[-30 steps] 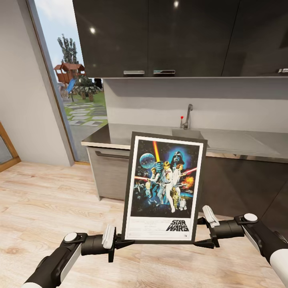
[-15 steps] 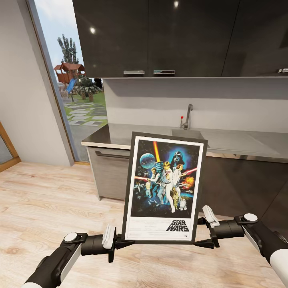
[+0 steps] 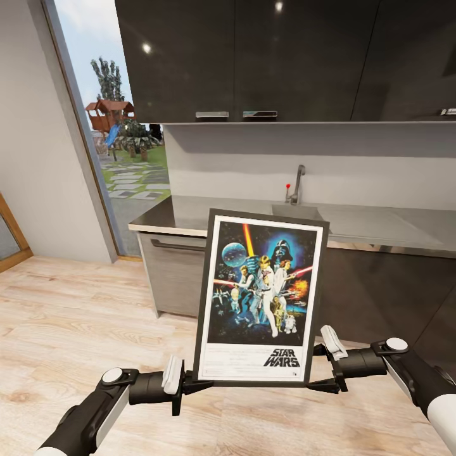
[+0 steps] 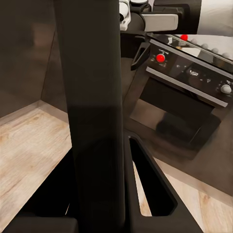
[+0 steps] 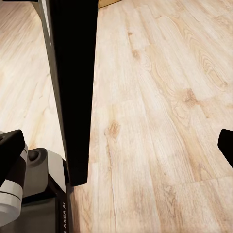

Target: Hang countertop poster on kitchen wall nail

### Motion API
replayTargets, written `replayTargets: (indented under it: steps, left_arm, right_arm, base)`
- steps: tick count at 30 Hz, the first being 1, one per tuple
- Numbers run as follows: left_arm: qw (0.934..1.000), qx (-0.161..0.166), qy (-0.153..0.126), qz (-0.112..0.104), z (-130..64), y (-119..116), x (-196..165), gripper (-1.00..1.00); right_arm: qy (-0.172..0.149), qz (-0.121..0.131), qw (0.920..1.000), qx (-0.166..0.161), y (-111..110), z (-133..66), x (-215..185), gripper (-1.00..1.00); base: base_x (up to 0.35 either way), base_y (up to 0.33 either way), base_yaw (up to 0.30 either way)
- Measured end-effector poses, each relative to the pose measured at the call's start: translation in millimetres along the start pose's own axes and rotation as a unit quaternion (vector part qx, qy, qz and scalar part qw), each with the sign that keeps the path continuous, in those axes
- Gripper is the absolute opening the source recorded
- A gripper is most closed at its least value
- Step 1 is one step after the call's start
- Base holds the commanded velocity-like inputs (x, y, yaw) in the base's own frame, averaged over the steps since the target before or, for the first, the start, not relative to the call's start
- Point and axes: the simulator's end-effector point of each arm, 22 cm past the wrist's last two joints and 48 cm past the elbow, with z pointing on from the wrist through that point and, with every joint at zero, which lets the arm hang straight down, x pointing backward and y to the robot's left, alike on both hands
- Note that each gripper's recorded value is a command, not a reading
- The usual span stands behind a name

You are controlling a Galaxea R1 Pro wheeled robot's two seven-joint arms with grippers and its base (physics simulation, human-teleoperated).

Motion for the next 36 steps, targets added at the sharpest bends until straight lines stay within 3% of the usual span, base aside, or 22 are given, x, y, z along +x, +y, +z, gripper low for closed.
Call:
replayTargets:
  steps: [36]
  left_arm:
    - [1.0,0.002,0.001,0.0,0.8,-0.8,0.7,-1.0]
  right_arm:
    - [0.0,0.0,1.0,0.0,0.0,0.0,0.0,1.0]
  base:
    - [0.0,0.0,0.0]
